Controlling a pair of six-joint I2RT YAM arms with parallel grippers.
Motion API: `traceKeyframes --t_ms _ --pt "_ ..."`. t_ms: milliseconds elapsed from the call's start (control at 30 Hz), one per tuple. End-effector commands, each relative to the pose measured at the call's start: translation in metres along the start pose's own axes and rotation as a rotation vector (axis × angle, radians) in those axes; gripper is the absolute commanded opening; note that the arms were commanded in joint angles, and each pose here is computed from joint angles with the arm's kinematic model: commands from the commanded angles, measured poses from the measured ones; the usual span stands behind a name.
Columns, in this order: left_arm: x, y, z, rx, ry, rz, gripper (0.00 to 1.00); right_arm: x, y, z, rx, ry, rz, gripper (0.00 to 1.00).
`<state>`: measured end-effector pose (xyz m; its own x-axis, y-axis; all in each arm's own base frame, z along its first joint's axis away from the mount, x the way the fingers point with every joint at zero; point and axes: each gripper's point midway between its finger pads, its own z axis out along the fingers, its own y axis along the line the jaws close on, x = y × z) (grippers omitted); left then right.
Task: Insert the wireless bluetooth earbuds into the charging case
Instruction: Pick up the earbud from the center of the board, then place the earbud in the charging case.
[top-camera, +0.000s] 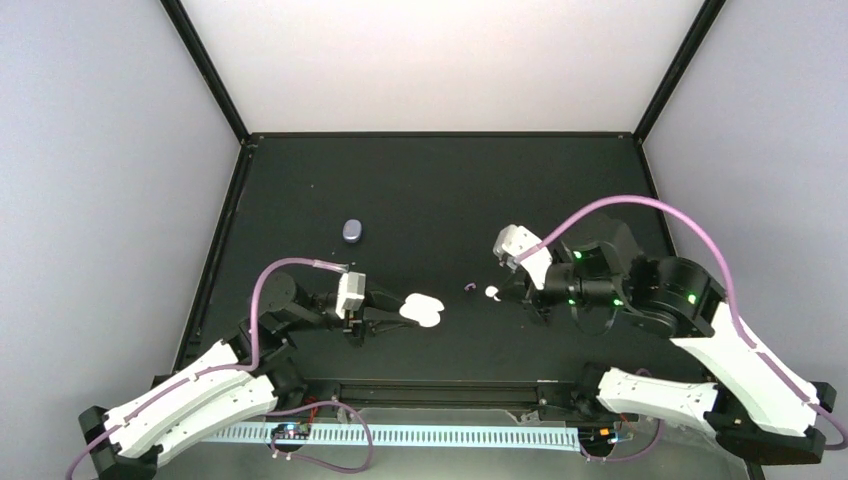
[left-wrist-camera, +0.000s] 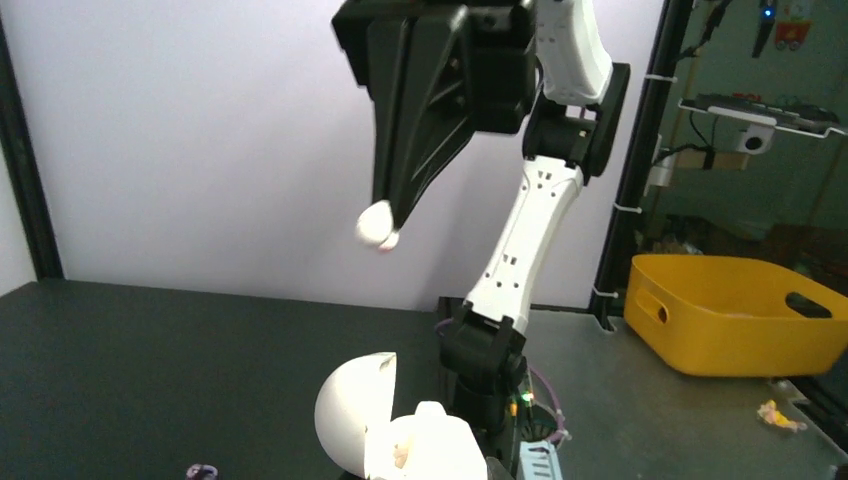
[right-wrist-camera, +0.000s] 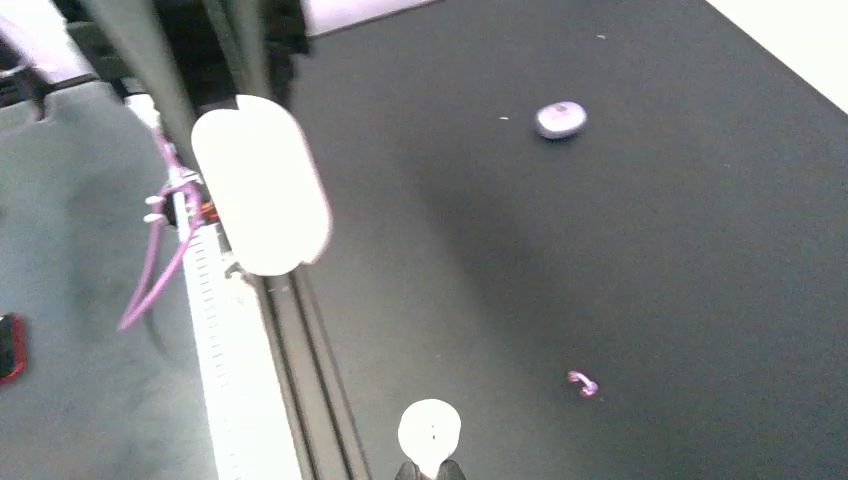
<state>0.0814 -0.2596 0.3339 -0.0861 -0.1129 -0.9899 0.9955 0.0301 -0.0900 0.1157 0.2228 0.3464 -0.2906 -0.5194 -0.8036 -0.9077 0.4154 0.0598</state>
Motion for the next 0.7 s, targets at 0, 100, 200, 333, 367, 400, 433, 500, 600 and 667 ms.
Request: traceKeyframes --t_ms 0,100,200,333,367,400,433,500,600,667 --pt "-0.021 -0.017 0.006 0.106 -0.023 0.037 0.02 0.007 0.034 -0.019 -0.154 0.031 -0.082 0.01" --pt "-0.02 -0.019 0.012 0.148 -0.004 0.025 0.01 0.002 0.047 -0.021 -0.206 0.023 -0.113 0.01" --pt "-0.021 -0.02 0.017 0.178 0.005 0.004 0.02 -0.004 0.058 -0.018 -0.24 0.022 -0.144 0.01" --pt "-0.021 -0.02 0.023 0.203 0.0 -0.006 0.02 -0.013 0.066 -0.009 -0.247 -0.004 -0.181 0.01" --pt "-0.022 -0.02 0.024 0.209 -0.002 -0.005 0.02 -0.016 0.068 -0.007 -0.252 -0.019 -0.191 0.01" --pt "-0.021 -0.02 0.025 0.212 -0.002 -0.005 0.02 -0.02 0.07 -0.005 -0.254 -0.035 -0.199 0.01" --pt "-0.021 -0.02 0.025 0.215 -0.002 -0.005 0.02 -0.023 0.072 -0.003 -0.258 -0.047 -0.206 0.01" --pt "-0.022 -0.021 0.026 0.223 -0.004 -0.002 0.02 -0.029 0.073 0.002 -0.251 -0.067 -0.213 0.01" --pt "-0.022 -0.021 0.026 0.225 -0.006 0.001 0.02 -0.034 0.076 0.01 -0.249 -0.079 -0.22 0.01" --pt "-0.023 -0.022 0.025 0.224 -0.008 0.006 0.02 -0.033 0.077 0.015 -0.25 -0.07 -0.224 0.01"
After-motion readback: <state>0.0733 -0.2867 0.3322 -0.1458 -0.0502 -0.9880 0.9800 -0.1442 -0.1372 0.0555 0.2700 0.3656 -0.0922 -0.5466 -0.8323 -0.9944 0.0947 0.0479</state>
